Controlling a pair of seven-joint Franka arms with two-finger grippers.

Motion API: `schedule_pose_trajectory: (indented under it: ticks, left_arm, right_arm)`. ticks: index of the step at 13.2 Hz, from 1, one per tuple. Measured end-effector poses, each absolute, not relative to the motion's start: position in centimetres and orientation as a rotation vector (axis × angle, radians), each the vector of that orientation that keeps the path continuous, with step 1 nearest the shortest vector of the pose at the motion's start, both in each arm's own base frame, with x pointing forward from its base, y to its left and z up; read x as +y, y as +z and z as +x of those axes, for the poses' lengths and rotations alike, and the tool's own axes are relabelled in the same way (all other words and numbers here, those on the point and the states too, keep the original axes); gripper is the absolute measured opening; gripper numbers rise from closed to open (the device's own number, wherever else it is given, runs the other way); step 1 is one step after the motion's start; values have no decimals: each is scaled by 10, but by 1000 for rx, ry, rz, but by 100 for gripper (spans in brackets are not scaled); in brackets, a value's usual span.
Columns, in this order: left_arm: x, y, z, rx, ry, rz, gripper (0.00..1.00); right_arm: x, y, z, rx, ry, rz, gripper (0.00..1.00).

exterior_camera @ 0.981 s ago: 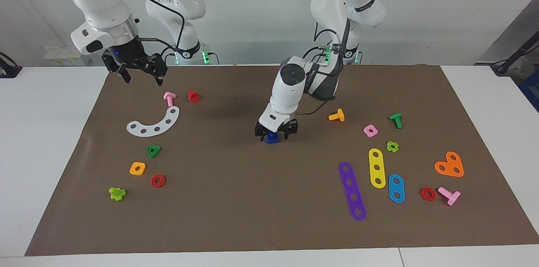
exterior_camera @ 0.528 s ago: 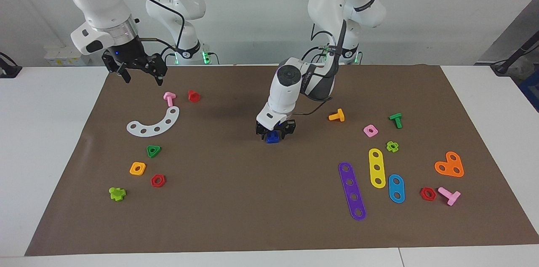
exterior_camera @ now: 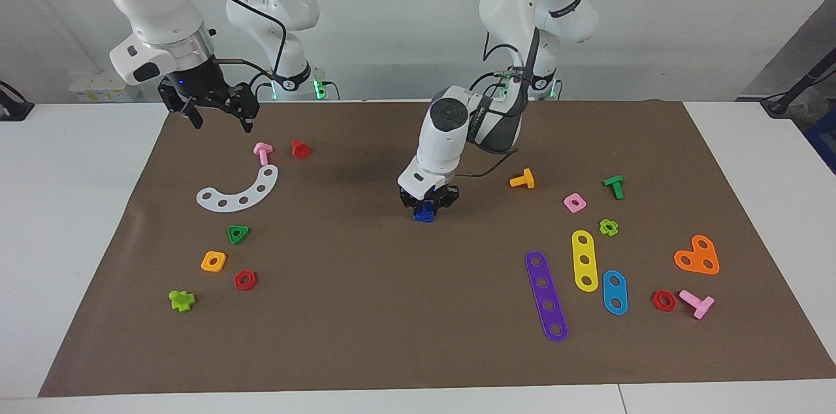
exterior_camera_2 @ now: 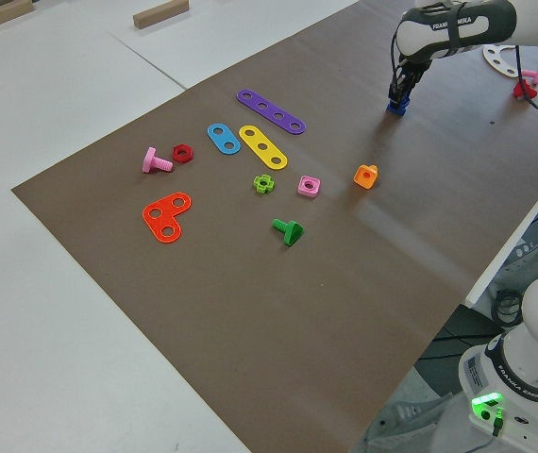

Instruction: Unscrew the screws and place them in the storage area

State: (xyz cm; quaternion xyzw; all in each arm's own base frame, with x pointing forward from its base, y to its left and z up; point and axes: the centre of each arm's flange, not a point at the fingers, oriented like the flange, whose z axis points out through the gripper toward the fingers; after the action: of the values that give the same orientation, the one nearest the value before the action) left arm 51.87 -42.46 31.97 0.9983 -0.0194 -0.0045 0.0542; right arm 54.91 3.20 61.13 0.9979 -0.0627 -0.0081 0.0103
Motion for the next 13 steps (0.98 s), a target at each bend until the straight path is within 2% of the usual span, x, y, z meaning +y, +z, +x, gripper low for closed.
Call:
schedule_pose_trajectory:
  ticks: [4, 6, 10, 13]
  left_arm:
    - [-420, 355, 535, -29, -106, 3045, 47]
    - [-396, 380, 561, 43, -161, 3041, 47]
    - [-303, 411, 620, 150, -175, 3014, 47]
    - [-233, 416, 637, 31, -250, 3008, 47]
  right_arm:
    - [32, 611, 549, -196, -25, 3115, 100]
    - [32, 611, 549, -196, -26, 3115, 100]
    - [29, 611, 549, -205, -26, 3114, 100]
    - [26, 611, 549, -214, -27, 3114, 100]
